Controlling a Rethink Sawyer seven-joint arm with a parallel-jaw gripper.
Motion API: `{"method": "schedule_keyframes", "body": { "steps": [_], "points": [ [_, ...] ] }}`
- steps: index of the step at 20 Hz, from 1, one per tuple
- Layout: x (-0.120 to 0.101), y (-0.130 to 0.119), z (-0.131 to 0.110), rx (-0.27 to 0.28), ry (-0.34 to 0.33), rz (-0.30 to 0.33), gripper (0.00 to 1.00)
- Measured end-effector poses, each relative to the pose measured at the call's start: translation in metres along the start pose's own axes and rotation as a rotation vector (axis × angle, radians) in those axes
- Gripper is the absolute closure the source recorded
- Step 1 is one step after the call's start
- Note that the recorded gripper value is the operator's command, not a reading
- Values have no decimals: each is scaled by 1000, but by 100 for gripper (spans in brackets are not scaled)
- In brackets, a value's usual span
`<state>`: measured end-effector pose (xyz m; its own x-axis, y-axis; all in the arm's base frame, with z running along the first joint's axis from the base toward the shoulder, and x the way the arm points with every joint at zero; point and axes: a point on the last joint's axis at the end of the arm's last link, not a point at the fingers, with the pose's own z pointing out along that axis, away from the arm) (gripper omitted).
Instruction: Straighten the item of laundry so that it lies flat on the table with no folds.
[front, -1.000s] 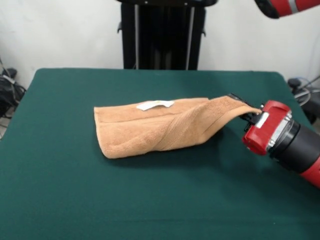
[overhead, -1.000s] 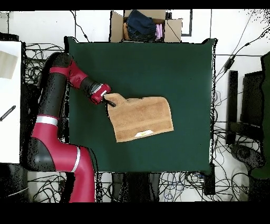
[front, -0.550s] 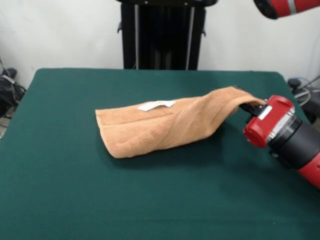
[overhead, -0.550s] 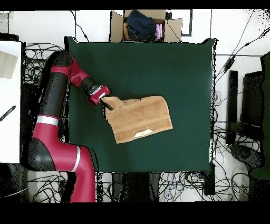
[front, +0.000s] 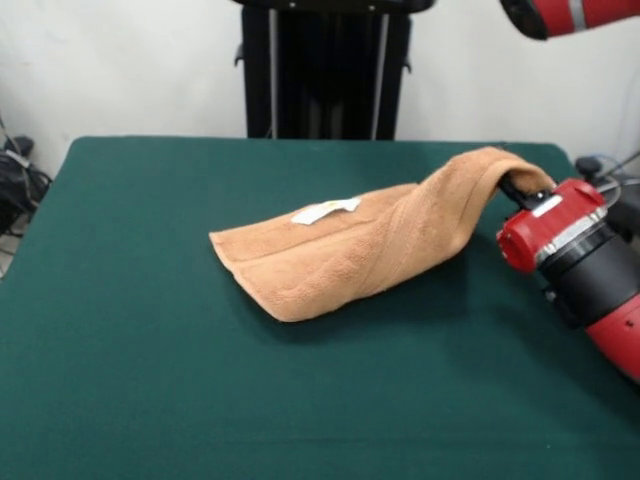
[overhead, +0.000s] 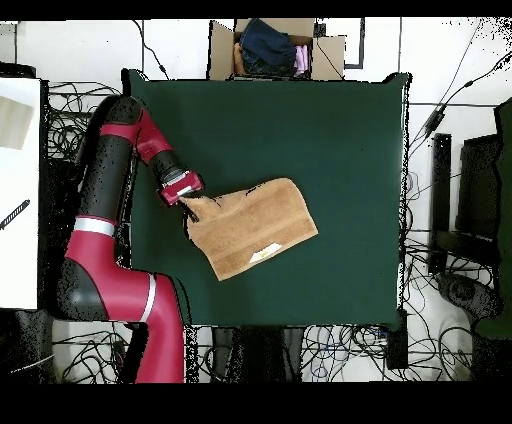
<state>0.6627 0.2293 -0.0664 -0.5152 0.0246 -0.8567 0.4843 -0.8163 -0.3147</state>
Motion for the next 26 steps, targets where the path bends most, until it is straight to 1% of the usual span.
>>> {"method": "schedule_keyframes", "body": {
  "steps": [4,8,18,26],
  "points": [
    [1,-2,0,35,6,4,100],
    [3,-3,-1,50,20,-10,100],
    [3,5,1,61,39,-34,100],
    [3,6,2,88,45,-37,100]
  ]
}}
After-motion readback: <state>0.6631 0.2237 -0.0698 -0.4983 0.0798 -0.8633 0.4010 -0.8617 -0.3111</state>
